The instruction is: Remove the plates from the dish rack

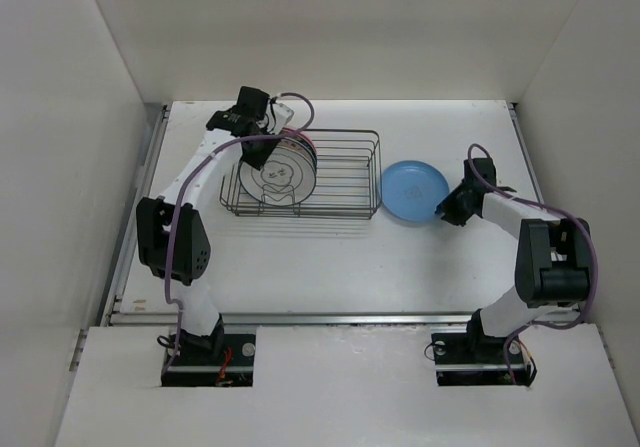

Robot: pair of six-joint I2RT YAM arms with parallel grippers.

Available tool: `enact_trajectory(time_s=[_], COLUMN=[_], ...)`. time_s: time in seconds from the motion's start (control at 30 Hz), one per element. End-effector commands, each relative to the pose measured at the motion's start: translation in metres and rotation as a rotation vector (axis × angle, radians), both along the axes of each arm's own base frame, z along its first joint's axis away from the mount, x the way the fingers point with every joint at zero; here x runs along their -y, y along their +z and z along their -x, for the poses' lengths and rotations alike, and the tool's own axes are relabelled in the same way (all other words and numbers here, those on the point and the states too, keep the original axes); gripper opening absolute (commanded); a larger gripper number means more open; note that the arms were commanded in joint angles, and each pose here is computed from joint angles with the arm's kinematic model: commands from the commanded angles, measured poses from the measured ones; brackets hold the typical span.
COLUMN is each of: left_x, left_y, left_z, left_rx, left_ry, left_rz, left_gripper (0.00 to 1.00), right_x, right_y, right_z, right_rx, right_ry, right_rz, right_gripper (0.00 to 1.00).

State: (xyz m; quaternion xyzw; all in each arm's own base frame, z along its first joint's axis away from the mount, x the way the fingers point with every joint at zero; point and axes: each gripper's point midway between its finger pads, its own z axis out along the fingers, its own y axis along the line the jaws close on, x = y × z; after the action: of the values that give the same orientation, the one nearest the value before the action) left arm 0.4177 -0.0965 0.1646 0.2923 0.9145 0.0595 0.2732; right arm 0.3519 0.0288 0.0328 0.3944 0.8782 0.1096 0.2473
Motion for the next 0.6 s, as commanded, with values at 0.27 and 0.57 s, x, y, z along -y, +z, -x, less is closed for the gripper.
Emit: enact_trajectory(time_s=[0.27, 0.57], left_x=[-0.011, -0.014], left_y=[0.052, 0.123], left_z=[-0.014, -0.013], left_rx=[0.138, 0.296], left_ry=[0.066, 0.063], left_rz=[-0.014, 0.092], left_gripper=[0.00, 0.00], right_x=[0.002, -0.036], right_y=[0.036, 0.108], right_z=[-0.019, -0.038], right_rx=[0.089, 0.302], right_ry=[0.127, 0.338], right_rz=[0.117, 0.216], right_gripper=[0.42, 0.73])
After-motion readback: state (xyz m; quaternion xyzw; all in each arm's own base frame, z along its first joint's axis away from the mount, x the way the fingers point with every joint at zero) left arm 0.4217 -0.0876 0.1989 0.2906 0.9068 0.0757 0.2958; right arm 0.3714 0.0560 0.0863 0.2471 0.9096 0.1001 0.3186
